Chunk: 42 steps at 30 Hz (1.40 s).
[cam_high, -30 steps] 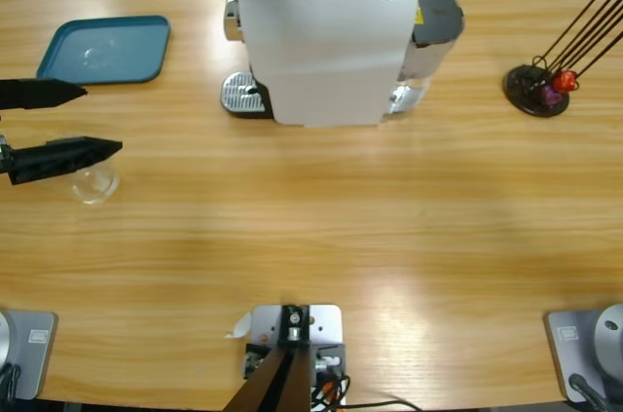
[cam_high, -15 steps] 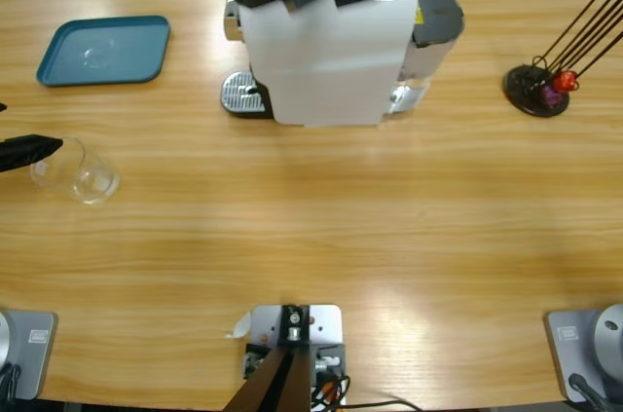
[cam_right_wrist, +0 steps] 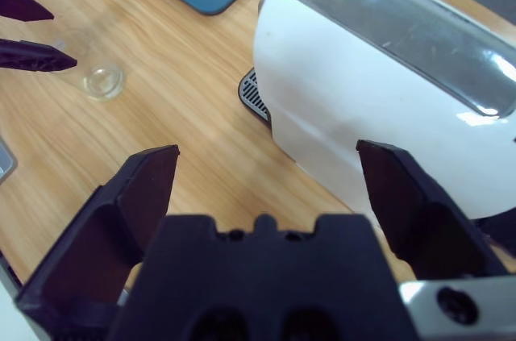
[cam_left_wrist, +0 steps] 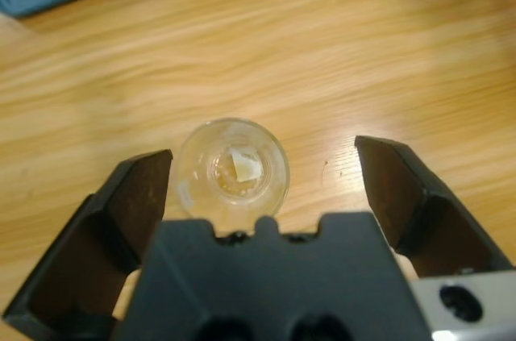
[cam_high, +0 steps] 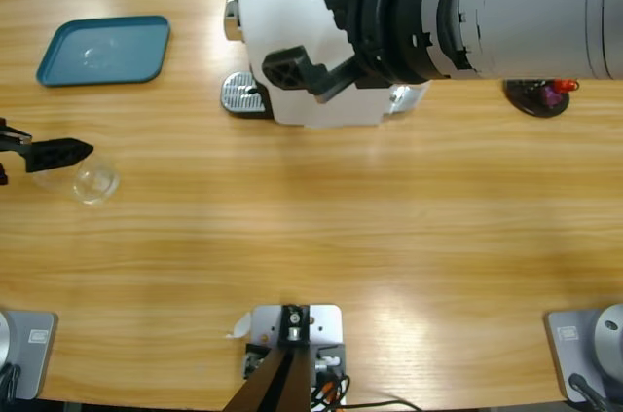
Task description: Pour coffee
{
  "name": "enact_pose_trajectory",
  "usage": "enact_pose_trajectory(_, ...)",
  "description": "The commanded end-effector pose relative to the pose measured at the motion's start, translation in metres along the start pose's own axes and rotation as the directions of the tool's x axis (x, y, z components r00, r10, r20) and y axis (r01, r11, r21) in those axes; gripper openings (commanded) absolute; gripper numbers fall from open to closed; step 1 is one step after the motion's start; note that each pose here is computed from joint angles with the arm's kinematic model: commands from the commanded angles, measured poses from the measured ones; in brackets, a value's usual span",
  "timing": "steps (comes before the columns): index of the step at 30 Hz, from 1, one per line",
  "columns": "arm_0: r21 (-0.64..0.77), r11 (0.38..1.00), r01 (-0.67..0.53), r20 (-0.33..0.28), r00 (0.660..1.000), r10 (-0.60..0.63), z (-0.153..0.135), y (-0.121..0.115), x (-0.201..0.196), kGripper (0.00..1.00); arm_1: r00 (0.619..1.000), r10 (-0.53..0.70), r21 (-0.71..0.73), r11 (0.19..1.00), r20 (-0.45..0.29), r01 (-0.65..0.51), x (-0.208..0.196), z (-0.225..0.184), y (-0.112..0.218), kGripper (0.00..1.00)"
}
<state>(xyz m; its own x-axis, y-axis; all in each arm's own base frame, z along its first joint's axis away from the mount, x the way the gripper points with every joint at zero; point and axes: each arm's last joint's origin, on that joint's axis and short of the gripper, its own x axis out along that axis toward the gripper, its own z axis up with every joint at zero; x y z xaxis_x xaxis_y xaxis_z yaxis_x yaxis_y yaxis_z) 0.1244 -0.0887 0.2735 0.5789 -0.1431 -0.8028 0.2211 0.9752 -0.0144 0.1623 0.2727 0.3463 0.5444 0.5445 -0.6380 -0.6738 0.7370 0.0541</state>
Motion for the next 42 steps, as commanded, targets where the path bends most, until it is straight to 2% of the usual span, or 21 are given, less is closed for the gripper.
enact_pose_trajectory(1, -0.059, 0.99, -0.126, -0.064, 0.99, 0.122, -0.001, 0.0, 0.005, 1.0, 1.0, -0.011, 0.009, 1.0, -0.018, 0.011, 0.011, -0.012, 0.002, 1.0)
enact_pose_trajectory(11, -0.194, 0.954, -0.228, -0.187, 0.963, 0.192, -0.013, -0.001, 0.025, 1.0, 1.0, -0.012, 0.018, 1.0, -0.028, 0.013, 0.017, -0.018, 0.002, 1.0)
enact_pose_trajectory(19, -0.204, 0.958, -0.2, -0.152, 0.973, 0.171, -0.021, -0.002, 0.036, 0.996, 1.0, -0.015, 0.019, 1.0, -0.023, 0.015, 0.015, -0.017, 0.002, 1.0)
enact_pose_trajectory(21, -0.197, 0.962, -0.189, -0.142, 0.976, 0.163, -0.022, -0.003, 0.036, 0.996, 1.0, -0.017, 0.021, 1.0, -0.003, 0.017, 0.007, -0.014, 0.0, 1.0)
enact_pose_trajectory(25, -0.193, 0.968, -0.159, -0.094, 0.985, 0.143, -0.022, -0.001, 0.025, 0.996, 0.998, 0.007, 0.003, 1.0, 0.061, -0.007, -0.011, 0.003, 0.001, 1.0)
enact_pose_trajectory(30, -0.204, 0.976, -0.08, 0.013, 0.996, 0.084, -0.023, 0.008, -0.001, 0.996, 0.994, 0.029, -0.027, 0.999, 0.109, -0.026, -0.034, 0.022, 0.001, 1.0)
enact_pose_trajectory(32, -0.206, 0.977, -0.064, 0.028, 0.997, 0.072, -0.026, 0.011, -0.005, 0.991, 0.991, 0.028, -0.025, 0.999, 0.132, -0.025, -0.05, 0.027, -0.002, 1.0)
enact_pose_trajectory(35, -0.199, 0.979, -0.037, 0.029, 0.999, 0.044, -0.03, 0.011, -0.005, 0.993, 0.992, 0.015, -0.026, 1.0, 0.123, -0.012, -0.066, 0.019, -0.008, 1.0)
enact_pose_trajectory(42, -0.155, 0.986, 0.069, 0.076, 0.995, -0.057, -0.034, 0.002, 0.006, 0.996, 0.997, -0.037, -0.035, 0.999, 0.071, 0.04, -0.088, -0.027, -0.027, 1.0)
